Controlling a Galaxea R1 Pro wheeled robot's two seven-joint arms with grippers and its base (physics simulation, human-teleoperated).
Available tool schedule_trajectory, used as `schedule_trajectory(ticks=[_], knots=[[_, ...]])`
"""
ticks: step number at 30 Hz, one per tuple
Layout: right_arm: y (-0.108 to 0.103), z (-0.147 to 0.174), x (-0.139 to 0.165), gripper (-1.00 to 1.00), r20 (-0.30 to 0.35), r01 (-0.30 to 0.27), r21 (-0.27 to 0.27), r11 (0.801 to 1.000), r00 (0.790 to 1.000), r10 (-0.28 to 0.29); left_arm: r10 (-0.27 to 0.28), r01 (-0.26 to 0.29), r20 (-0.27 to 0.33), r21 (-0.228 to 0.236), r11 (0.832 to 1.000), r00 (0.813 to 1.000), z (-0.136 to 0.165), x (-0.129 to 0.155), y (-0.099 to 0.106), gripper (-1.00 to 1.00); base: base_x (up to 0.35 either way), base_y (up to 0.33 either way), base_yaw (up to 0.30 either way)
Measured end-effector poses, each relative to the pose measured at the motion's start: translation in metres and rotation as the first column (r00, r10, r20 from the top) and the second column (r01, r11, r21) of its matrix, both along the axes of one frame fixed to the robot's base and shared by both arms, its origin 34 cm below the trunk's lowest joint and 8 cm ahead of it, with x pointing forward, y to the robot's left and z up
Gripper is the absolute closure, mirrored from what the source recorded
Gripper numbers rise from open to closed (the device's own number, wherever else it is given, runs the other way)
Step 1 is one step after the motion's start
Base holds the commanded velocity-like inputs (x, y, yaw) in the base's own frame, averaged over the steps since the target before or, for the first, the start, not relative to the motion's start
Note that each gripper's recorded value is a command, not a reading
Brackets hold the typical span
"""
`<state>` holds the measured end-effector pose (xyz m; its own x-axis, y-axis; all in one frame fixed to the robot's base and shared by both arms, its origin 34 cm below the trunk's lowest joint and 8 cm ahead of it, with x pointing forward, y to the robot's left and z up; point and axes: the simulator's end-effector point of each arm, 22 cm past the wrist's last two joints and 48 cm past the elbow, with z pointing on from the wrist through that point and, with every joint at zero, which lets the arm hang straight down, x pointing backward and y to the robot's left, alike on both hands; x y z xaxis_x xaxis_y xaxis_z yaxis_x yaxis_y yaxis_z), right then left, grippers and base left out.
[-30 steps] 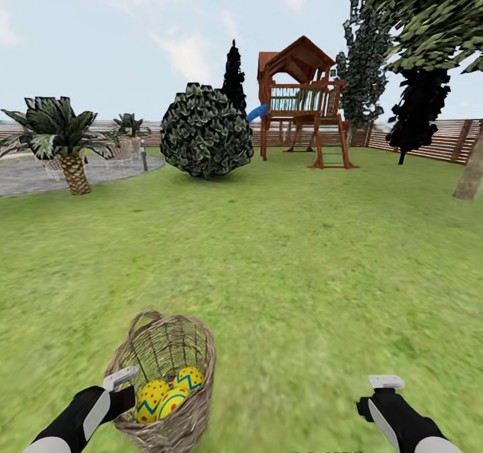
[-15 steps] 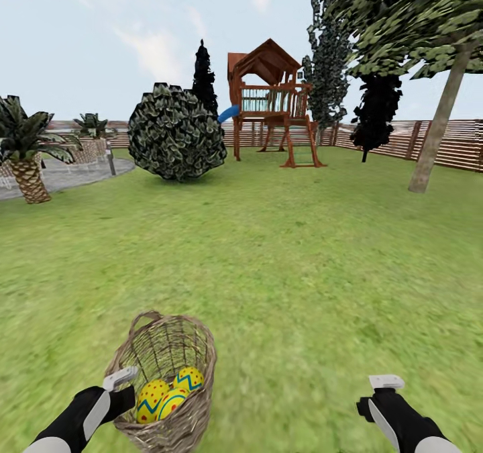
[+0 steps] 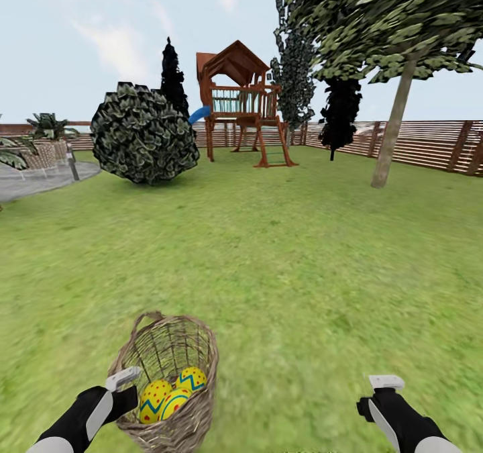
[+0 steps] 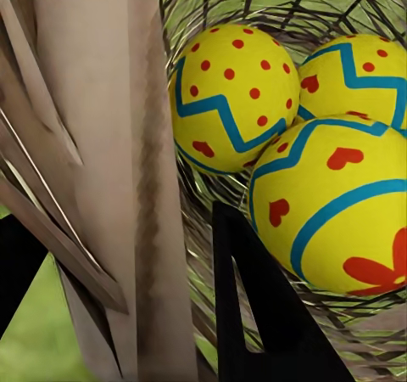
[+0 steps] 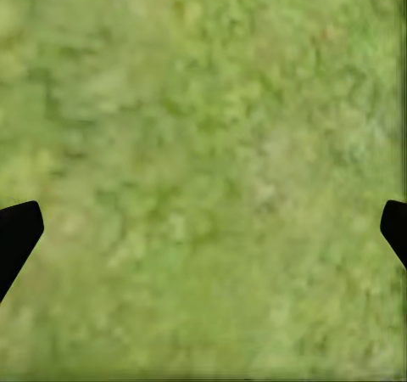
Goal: Take the three Easter eggs out of the wicker basket on the lawn in the garden, then place them on the lawn next to a single tree (choose any tree) so that all three eggs are next to the same tree and none are left in the basket.
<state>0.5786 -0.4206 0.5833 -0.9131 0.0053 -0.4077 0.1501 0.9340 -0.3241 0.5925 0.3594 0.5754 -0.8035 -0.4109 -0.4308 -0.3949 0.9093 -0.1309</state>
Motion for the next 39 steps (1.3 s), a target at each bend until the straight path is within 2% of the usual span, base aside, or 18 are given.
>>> schedule_trajectory(ticks=[39], knots=[[-0.001,0.064,0.001,-1.00,-0.001,0.001,-0.002,1.000,1.000,-0.001,0.000,0.000,-0.001,0.000,1.000,1.000,0.064,0.001,0.000,1.00,0.000,0.000,-0.270]])
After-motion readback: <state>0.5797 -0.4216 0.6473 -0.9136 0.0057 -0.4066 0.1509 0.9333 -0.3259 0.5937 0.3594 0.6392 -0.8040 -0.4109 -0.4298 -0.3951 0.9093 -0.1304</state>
